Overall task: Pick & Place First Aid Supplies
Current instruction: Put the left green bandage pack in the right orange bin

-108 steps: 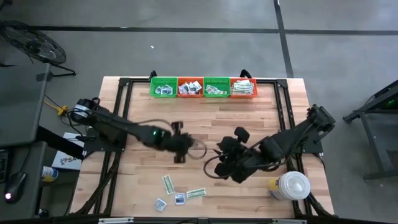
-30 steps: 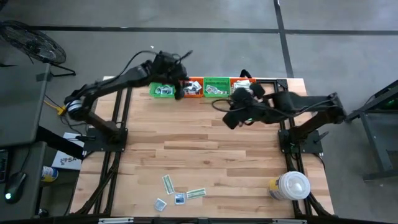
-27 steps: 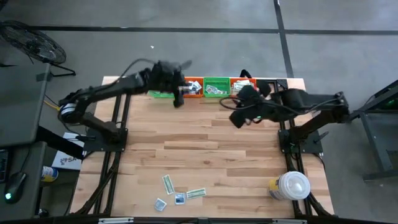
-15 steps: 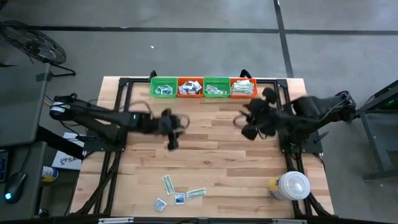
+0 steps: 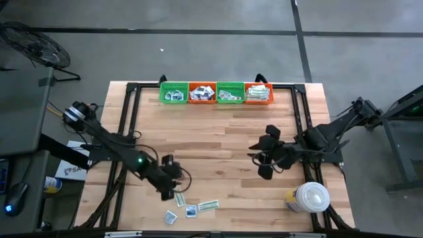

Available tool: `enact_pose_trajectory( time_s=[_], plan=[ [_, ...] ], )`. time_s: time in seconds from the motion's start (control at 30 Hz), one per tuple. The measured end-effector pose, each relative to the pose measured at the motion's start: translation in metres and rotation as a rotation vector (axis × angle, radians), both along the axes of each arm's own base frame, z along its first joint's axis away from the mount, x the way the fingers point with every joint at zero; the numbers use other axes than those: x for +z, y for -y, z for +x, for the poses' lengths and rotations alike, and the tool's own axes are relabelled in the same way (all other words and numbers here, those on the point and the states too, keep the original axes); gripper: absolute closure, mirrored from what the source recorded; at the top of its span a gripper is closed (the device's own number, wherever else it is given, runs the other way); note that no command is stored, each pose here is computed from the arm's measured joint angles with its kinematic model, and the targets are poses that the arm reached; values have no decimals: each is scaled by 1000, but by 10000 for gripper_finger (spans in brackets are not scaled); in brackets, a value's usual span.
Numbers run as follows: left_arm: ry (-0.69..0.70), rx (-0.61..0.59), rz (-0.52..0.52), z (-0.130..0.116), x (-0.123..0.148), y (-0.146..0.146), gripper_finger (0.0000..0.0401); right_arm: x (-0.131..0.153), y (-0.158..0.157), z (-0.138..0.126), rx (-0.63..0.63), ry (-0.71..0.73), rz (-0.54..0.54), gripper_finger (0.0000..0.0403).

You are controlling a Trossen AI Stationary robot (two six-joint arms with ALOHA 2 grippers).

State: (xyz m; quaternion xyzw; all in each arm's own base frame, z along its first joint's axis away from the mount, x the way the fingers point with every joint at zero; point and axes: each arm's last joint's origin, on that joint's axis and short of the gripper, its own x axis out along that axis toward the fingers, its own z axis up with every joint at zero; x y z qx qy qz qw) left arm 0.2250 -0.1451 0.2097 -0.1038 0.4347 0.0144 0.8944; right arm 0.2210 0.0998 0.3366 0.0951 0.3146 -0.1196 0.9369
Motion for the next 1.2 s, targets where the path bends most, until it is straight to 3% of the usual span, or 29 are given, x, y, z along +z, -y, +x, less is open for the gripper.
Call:
enact_pose_trajectory(
  time_s=[0.27, 0.47, 0.8, 1.03, 1.2],
  plan=[
    [-237, -39, -108, 5, -38, 14, 279, -2, -5, -3, 28, 0, 7, 295],
    [-290, 28, -139, 8, -51, 17, 279, -1, -4, -2, 7, 8, 1, 295],
    [-379, 63, -119, 13, -76, 21, 279, -1, -4, -2, -8, 13, 8, 295],
    [-432, 113, -51, 13, -93, 20, 282, -1, -4, -3, -8, 13, 11, 295],
    [-446, 119, -20, 11, -94, 19, 329, -1, -4, -3, -8, 10, 11, 295]
  ],
)
